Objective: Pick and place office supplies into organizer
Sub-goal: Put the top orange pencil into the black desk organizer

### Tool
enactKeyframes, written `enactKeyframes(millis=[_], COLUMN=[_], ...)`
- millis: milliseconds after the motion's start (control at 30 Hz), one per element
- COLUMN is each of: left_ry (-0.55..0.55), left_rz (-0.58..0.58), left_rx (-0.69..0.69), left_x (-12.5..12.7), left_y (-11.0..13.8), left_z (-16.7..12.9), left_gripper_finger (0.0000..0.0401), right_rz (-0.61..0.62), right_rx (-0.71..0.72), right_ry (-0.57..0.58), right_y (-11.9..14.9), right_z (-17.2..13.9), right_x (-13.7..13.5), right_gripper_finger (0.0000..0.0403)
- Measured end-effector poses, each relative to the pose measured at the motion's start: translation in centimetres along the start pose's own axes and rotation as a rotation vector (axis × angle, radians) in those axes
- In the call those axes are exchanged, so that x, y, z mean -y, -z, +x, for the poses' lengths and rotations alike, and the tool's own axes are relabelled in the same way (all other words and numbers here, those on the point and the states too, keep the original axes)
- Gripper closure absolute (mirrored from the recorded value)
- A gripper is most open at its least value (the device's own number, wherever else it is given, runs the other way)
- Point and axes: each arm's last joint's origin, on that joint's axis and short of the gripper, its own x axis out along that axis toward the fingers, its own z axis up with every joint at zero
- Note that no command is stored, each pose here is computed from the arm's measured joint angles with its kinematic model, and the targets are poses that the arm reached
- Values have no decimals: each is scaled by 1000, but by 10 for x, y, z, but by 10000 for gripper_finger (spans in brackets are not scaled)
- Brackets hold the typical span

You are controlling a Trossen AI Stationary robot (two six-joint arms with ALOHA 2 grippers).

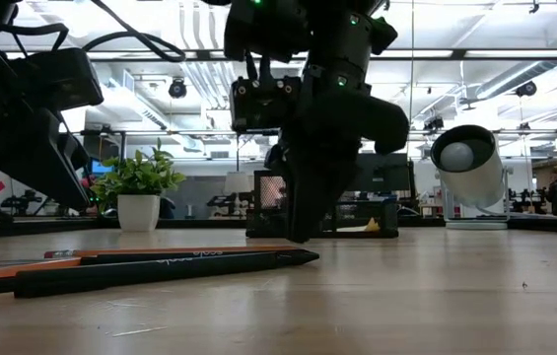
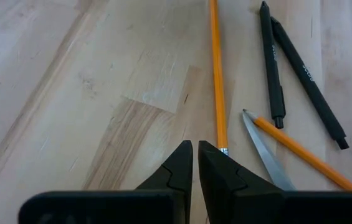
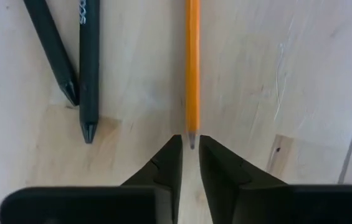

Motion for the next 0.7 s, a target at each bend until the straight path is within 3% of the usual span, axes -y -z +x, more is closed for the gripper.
enactKeyframes(millis=[167,700], left_ry=[0,-1], left_rz=[0,1], left_rx=[0,-1], left_x=[0,0], left_y=[0,0], left_z=[0,0], left_gripper_finger=[390,390], right_rz=[-2,-1], right_rx=[3,21], right_ry=[0,1], right_y=[1,2], right_z=[2,5], right_x=[1,1], right_gripper_finger=[379,380])
